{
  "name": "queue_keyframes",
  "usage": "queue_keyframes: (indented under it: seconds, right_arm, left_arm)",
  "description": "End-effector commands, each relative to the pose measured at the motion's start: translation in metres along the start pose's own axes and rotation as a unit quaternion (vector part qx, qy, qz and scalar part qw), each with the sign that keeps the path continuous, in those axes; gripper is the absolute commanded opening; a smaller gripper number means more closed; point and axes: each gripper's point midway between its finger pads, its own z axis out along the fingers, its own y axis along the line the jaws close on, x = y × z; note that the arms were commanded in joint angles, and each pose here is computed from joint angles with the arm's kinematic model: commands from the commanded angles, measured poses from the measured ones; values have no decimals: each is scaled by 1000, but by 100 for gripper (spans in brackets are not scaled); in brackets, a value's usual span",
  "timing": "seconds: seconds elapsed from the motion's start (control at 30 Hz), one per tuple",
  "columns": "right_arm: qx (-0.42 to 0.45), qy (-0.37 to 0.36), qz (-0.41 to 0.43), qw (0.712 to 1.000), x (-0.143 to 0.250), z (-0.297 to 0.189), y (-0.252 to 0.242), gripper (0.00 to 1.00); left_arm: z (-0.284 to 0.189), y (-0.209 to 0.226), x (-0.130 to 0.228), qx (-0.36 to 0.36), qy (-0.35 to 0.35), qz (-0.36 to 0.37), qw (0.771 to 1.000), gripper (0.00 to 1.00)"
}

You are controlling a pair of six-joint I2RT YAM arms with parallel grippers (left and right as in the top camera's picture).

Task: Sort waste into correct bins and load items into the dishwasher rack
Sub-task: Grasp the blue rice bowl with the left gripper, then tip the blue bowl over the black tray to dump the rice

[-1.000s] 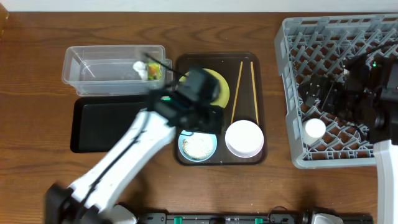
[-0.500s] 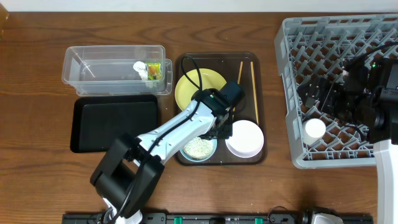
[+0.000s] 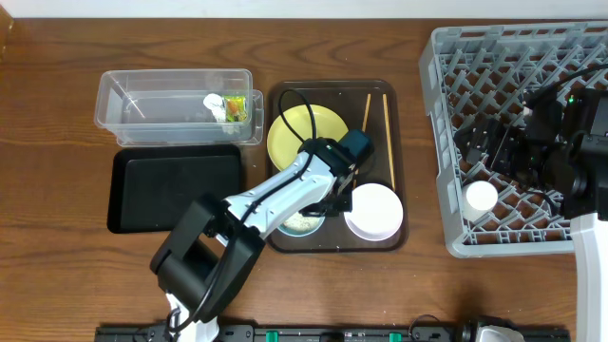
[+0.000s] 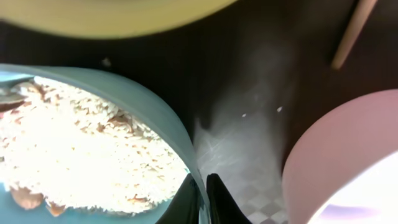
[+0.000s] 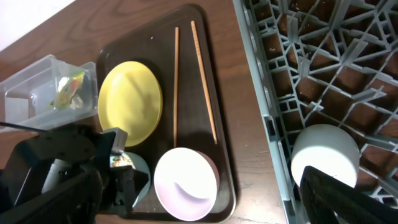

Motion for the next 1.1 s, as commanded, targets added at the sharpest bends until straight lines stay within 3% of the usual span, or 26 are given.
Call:
queue_keyframes:
  seconds: [0.0,0.27,0.53,0.7,0.87,1.07]
  right_arm:
    - [-7,-5,-5,1000,-3,-3,2,99]
    - [-7,-6,-6,1000,-3,-3,2,99]
    - [-7,-5,-5,1000,-3,-3,2,99]
    - [-7,-5,-6,1000,-3,-3,2,99]
    - [-7,-8,-7,1000,-5,-3,3,99]
    - [-7,-7,-6,1000,-4,-3,3,99]
  left_arm:
    - [-22,1,1,12,-13,-3,1000,6]
    - [-118,13,-11,115,-91,1,989,6]
    - [-161,81,-37,266,-63,-41,961,6]
    - [-173,121,-49,395,-79,-40,915,6]
    - [-192,146,-54,515,-154,7,843,6]
    - [-175,178,-53,562,-192,-35,804,6]
